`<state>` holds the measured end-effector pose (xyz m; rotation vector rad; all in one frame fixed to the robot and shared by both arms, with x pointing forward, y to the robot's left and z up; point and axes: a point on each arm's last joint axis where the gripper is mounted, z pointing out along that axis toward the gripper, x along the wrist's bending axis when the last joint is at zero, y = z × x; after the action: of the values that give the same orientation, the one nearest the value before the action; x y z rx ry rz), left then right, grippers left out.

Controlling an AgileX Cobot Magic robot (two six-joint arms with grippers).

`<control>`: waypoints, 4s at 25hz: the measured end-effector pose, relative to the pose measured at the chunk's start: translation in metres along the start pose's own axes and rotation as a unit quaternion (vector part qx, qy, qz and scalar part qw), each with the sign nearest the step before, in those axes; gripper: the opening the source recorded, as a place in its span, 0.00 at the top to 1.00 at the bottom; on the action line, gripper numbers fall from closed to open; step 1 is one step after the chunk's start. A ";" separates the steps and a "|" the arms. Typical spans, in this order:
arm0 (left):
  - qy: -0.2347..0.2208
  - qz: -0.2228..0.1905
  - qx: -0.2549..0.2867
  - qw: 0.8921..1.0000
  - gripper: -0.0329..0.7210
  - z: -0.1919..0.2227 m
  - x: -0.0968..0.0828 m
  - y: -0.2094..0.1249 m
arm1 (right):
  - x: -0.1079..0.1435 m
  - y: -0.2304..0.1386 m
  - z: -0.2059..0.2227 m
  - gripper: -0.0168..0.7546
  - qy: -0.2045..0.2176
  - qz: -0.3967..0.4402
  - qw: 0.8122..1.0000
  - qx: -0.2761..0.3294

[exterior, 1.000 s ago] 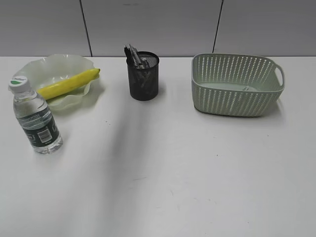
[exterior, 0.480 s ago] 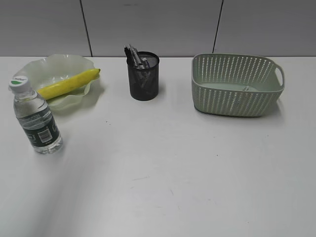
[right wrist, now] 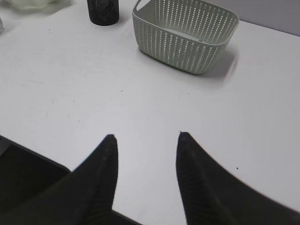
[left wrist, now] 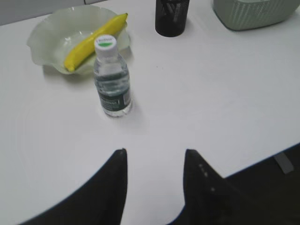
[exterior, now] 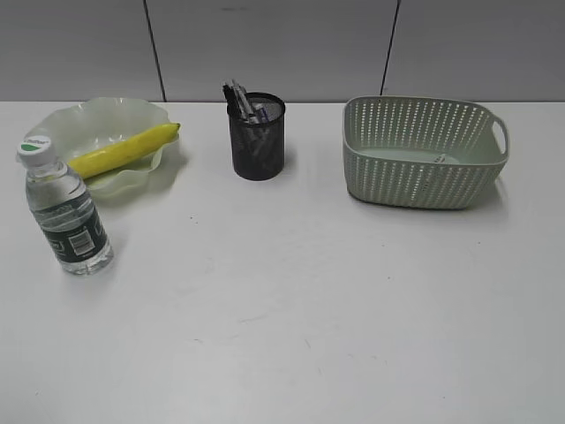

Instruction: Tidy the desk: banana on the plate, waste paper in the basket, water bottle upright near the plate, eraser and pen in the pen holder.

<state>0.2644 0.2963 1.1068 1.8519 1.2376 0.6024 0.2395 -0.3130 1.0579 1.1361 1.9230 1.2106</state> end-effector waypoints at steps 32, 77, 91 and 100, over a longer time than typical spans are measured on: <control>-0.056 -0.022 -0.076 0.995 0.63 -0.005 -0.001 -0.056 | 0.013 -0.001 -0.001 0.54 0.069 0.001 0.998 0.005; 0.122 -0.123 -0.095 0.980 0.64 -0.005 -0.005 -0.056 | 0.016 0.000 0.001 0.54 -0.211 0.124 0.970 0.009; 0.144 -0.042 -0.083 0.985 0.64 -0.005 -0.007 -0.056 | 0.016 0.000 0.001 0.54 -0.217 0.127 0.968 0.009; 0.185 -0.070 -0.084 0.977 0.64 -0.004 -0.010 -0.056 | 0.016 0.000 0.001 0.54 -0.217 0.127 0.968 0.009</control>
<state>0.2281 0.2994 1.0632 1.5397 1.4919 0.9725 0.2326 -0.2990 1.0567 1.5471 1.4941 0.9665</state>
